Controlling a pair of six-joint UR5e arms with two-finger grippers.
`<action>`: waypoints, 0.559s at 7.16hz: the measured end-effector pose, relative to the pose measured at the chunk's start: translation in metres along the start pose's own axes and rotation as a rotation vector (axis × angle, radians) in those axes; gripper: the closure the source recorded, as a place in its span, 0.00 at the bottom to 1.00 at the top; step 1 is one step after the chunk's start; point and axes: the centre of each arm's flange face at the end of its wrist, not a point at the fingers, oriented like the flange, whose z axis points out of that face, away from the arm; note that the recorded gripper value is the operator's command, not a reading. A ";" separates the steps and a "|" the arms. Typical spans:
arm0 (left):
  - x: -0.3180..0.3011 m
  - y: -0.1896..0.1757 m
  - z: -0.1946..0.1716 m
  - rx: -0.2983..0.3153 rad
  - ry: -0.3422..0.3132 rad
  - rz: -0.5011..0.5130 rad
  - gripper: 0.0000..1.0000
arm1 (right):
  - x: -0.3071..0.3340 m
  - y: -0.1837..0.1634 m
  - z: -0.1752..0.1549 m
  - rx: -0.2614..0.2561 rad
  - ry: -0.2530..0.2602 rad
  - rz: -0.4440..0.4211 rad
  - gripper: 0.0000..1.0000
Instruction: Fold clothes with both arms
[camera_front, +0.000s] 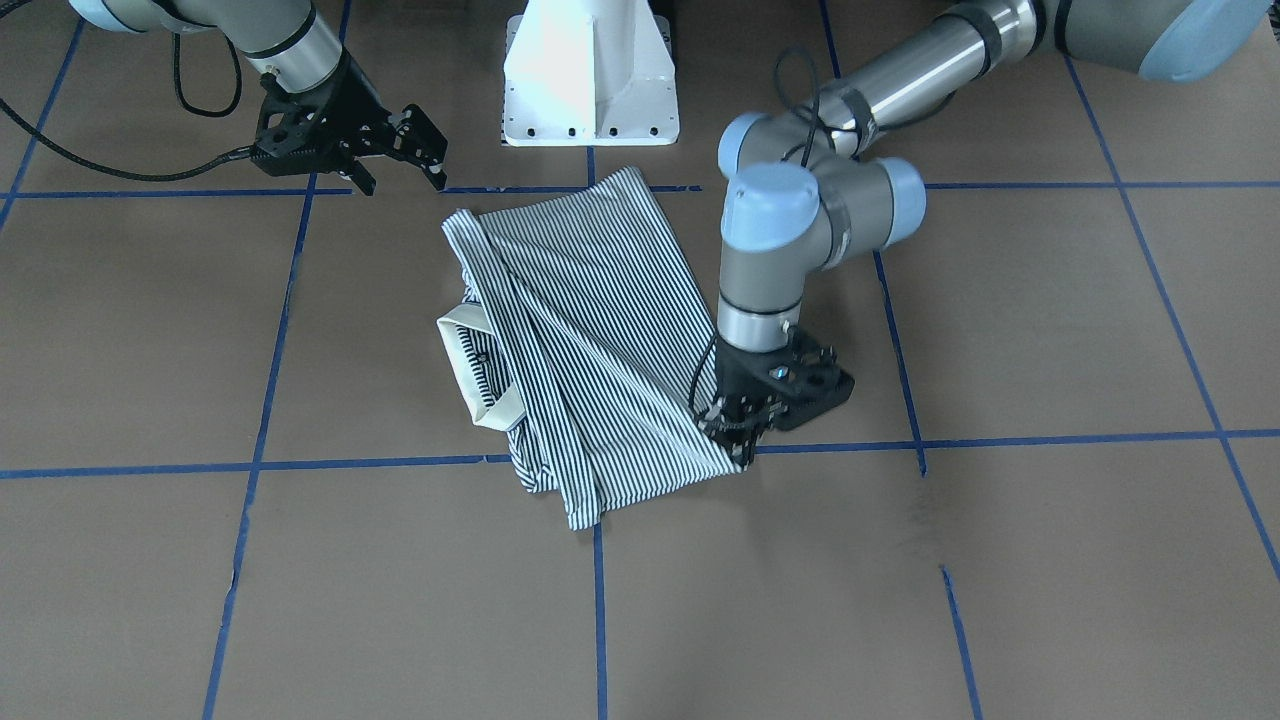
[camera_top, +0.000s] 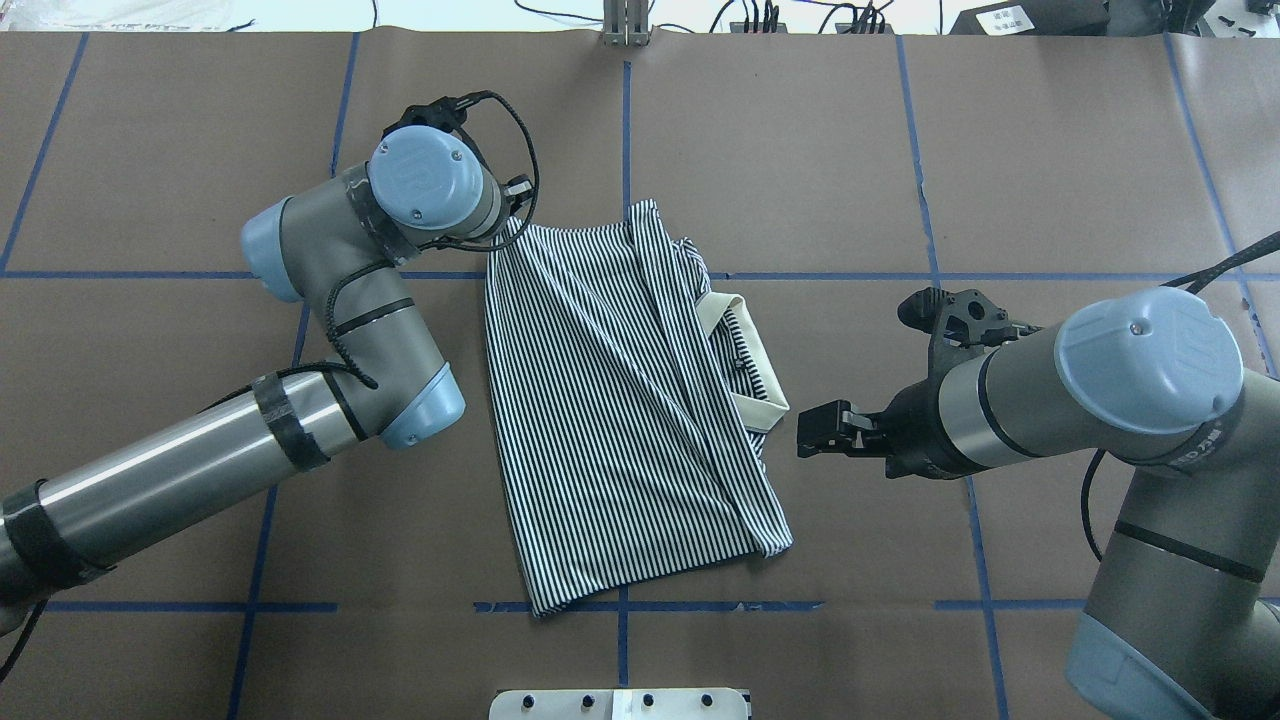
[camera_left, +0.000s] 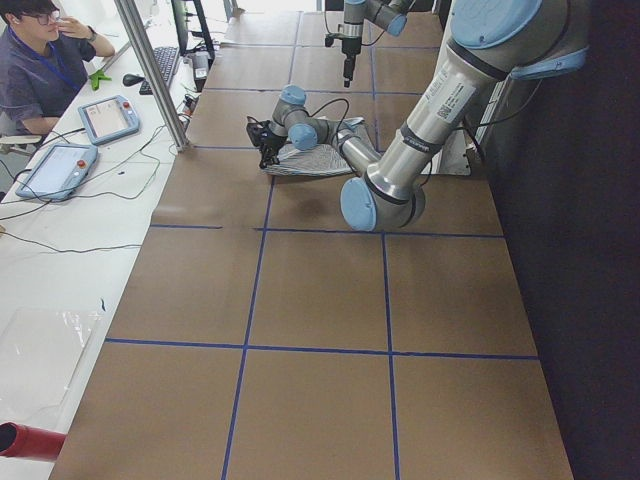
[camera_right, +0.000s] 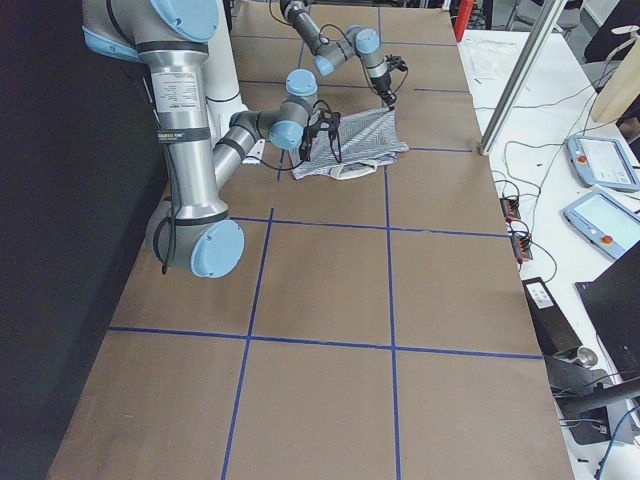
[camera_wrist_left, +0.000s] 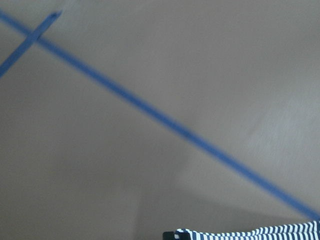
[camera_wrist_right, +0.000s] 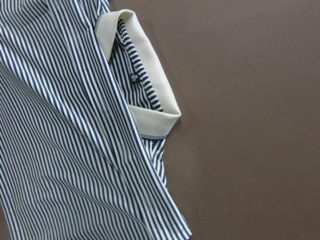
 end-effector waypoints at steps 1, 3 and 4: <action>0.014 -0.012 0.015 0.048 0.058 0.015 1.00 | -0.003 -0.002 0.002 0.006 -0.002 -0.001 0.00; 0.020 -0.025 0.034 0.092 0.121 0.052 0.02 | -0.006 -0.004 0.007 0.011 0.002 0.000 0.00; 0.019 -0.028 0.038 0.099 0.136 0.064 0.00 | -0.005 -0.005 0.010 0.014 0.007 0.001 0.00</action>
